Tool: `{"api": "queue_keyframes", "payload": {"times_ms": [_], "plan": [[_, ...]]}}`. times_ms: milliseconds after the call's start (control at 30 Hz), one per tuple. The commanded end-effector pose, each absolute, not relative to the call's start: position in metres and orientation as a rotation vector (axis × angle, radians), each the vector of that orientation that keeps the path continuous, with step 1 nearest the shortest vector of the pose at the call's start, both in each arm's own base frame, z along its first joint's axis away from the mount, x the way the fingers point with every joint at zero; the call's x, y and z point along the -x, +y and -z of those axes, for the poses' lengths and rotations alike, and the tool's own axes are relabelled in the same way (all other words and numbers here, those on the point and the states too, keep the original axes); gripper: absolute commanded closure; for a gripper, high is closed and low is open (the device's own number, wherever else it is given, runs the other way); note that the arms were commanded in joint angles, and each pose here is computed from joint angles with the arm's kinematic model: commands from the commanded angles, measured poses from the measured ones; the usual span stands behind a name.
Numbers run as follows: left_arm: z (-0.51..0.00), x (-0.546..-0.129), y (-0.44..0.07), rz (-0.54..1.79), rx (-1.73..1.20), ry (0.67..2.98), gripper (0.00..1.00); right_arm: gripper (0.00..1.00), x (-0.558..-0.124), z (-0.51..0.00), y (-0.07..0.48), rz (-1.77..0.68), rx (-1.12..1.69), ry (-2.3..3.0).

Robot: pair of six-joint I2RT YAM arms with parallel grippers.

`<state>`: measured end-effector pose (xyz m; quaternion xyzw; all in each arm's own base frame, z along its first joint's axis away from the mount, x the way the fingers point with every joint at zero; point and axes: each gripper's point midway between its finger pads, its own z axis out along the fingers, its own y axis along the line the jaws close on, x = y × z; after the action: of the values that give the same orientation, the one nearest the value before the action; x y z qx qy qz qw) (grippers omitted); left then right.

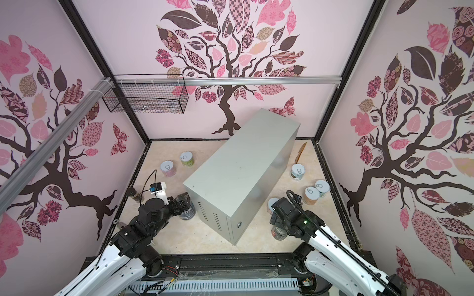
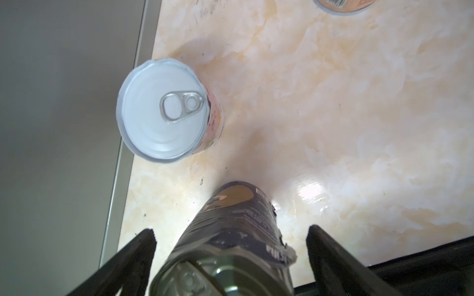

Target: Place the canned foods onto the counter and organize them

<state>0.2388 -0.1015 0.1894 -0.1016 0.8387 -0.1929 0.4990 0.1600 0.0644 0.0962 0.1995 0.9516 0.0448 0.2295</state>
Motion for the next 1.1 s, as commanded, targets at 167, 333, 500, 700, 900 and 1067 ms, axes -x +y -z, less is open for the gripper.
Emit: {"api": "queue_keyframes", "payload": {"times_ms": [167,333,500,700,900,1067], "plan": [[-0.183,-0.237,-0.104,0.483,0.232,2.03,0.02,0.04,-0.147,-0.079,0.086,-0.073,-0.471,2.66],[-0.183,-0.238,-0.106,0.486,0.227,2.033,0.02,0.05,-0.149,-0.08,0.086,-0.076,-0.469,2.65],[-0.182,-0.238,-0.105,0.484,0.229,2.031,0.02,0.08,-0.148,-0.078,0.084,-0.065,-0.468,2.648],[-0.183,-0.237,-0.103,0.481,0.233,2.025,0.02,0.19,-0.151,-0.076,0.086,-0.062,-0.442,2.643],[-0.187,-0.236,-0.102,0.472,0.231,2.026,0.02,0.41,-0.156,-0.083,0.088,-0.074,-0.4,2.618],[-0.196,-0.235,-0.102,0.473,0.222,2.023,0.02,0.5,-0.16,-0.093,0.091,-0.112,-0.347,2.59]]}}
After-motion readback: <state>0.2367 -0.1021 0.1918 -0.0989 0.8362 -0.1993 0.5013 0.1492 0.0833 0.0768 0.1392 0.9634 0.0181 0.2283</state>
